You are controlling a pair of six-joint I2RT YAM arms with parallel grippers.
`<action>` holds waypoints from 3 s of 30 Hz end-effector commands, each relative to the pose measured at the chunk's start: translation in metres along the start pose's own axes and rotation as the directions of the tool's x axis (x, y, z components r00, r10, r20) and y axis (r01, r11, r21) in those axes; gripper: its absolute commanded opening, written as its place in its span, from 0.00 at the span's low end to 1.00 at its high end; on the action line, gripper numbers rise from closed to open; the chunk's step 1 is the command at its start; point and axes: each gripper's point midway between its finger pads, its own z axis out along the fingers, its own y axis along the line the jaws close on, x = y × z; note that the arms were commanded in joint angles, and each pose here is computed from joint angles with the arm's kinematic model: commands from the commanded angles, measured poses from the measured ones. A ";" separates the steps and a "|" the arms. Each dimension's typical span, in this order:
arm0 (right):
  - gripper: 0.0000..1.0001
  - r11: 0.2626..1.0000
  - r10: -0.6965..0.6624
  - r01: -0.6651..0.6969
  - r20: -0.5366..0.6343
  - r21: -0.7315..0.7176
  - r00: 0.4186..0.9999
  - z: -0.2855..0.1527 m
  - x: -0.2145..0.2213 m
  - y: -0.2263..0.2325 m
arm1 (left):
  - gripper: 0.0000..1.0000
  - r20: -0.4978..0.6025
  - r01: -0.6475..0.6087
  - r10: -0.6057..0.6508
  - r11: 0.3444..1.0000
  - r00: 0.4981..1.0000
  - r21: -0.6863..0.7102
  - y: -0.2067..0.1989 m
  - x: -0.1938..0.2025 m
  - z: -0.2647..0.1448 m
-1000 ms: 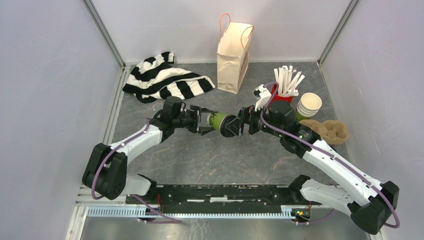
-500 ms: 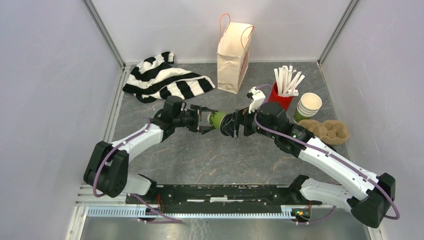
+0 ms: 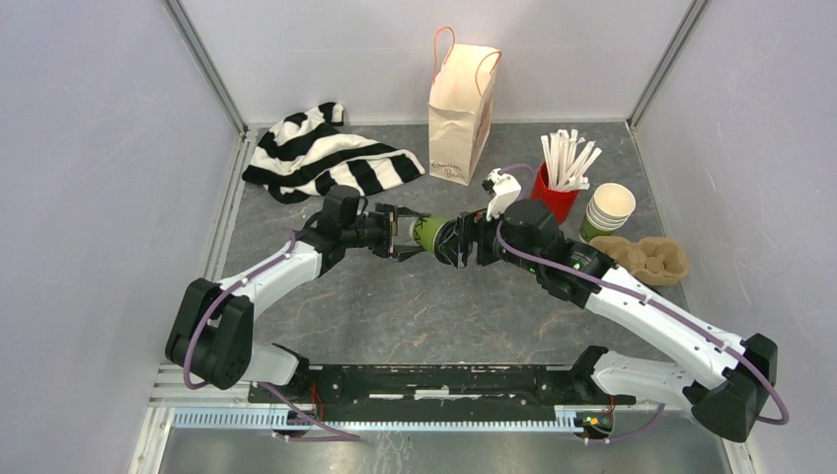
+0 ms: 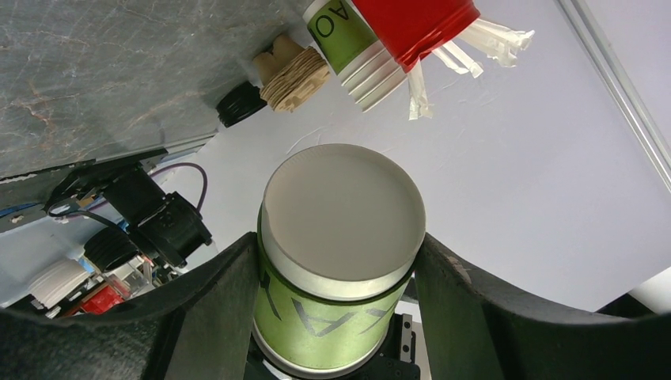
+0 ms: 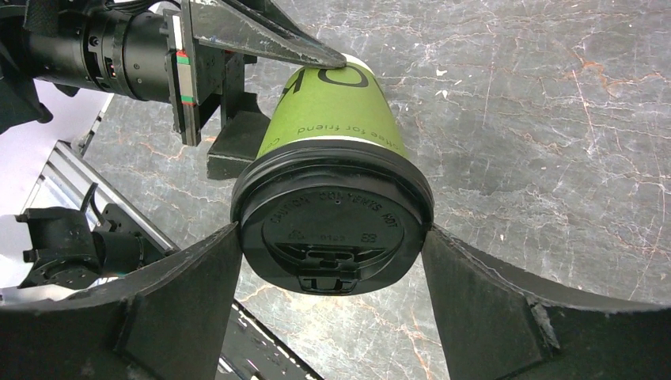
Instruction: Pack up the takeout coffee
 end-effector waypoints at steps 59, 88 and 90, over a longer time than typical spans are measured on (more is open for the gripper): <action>0.79 0.897 -0.007 0.271 -0.602 0.348 0.798 -0.036 0.049 -0.157 | 1.00 0.102 -0.394 0.461 0.837 0.881 -0.379 0.062 -0.038 -0.033; 0.81 0.884 0.024 0.315 -0.706 0.346 0.708 0.025 0.021 -0.208 | 1.00 -0.085 -0.584 0.586 0.762 0.806 -0.281 0.032 -0.010 -0.024; 0.82 0.883 0.024 0.315 -0.705 0.347 0.709 0.028 0.019 -0.209 | 1.00 -0.090 -0.592 0.593 0.758 0.800 -0.276 0.032 -0.009 -0.024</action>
